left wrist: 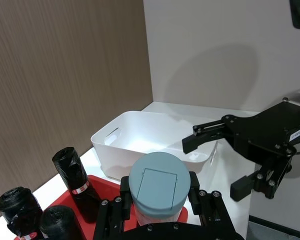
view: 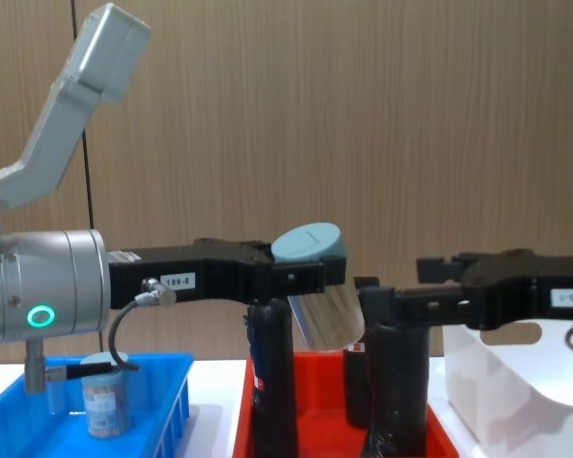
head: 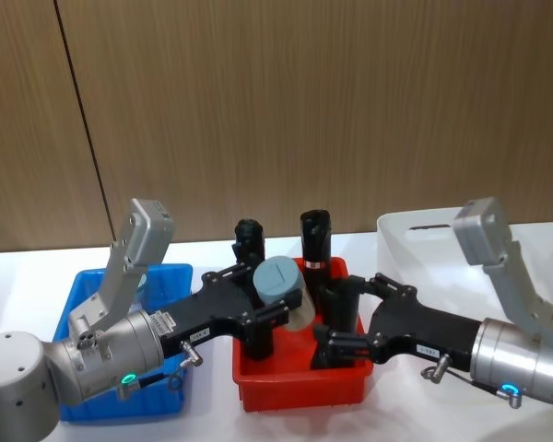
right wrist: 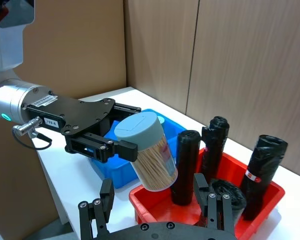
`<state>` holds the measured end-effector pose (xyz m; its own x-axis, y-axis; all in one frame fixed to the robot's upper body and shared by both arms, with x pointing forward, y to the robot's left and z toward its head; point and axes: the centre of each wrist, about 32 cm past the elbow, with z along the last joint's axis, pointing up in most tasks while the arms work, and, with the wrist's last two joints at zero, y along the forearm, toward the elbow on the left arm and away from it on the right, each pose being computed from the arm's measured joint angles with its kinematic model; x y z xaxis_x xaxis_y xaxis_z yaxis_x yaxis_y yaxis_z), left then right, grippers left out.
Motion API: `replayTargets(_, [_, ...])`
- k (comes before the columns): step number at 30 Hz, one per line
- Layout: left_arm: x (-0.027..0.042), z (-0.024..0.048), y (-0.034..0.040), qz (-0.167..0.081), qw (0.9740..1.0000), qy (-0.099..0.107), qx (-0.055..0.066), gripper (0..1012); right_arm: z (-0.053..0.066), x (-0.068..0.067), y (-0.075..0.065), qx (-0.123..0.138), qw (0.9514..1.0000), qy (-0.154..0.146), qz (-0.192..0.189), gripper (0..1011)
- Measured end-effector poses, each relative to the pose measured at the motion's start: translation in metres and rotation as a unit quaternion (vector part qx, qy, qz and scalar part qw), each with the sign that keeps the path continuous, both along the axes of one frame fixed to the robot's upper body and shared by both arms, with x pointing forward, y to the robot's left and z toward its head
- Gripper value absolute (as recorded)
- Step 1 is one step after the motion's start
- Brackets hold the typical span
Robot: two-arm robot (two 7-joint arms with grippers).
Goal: Pick the cotton swabs from the blue box and place them into the white box.
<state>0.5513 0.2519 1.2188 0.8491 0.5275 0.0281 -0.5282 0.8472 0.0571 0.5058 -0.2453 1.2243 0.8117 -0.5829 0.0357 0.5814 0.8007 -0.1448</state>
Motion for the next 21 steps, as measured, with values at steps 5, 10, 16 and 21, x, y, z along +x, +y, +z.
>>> replayTargets(5, [0.0000, 0.0000, 0.0000, 0.000, 1.0000, 0.000, 0.000, 664, -0.003, 0.006, 0.005, -0.004, 0.9999, 0.004, 0.008, 1002])
replayTargets(10, [0.0000, 0.0000, 0.0000, 0.000, 1.0000, 0.000, 0.000, 664, -0.006, 0.012, 0.009, -0.007, 0.9998, 0.006, 0.016, 1002])
replayTargets(16, [0.0000, 0.0000, 0.0000, 0.000, 1.0000, 0.000, 0.000, 664, -0.009, 0.017, 0.014, -0.009, 0.9997, 0.005, 0.022, 1002])
replayTargets(21, [0.0000, 0.0000, 0.0000, 0.000, 1.0000, 0.000, 0.000, 664, -0.011, 0.021, 0.017, -0.009, 0.9996, 0.002, 0.027, 1002])
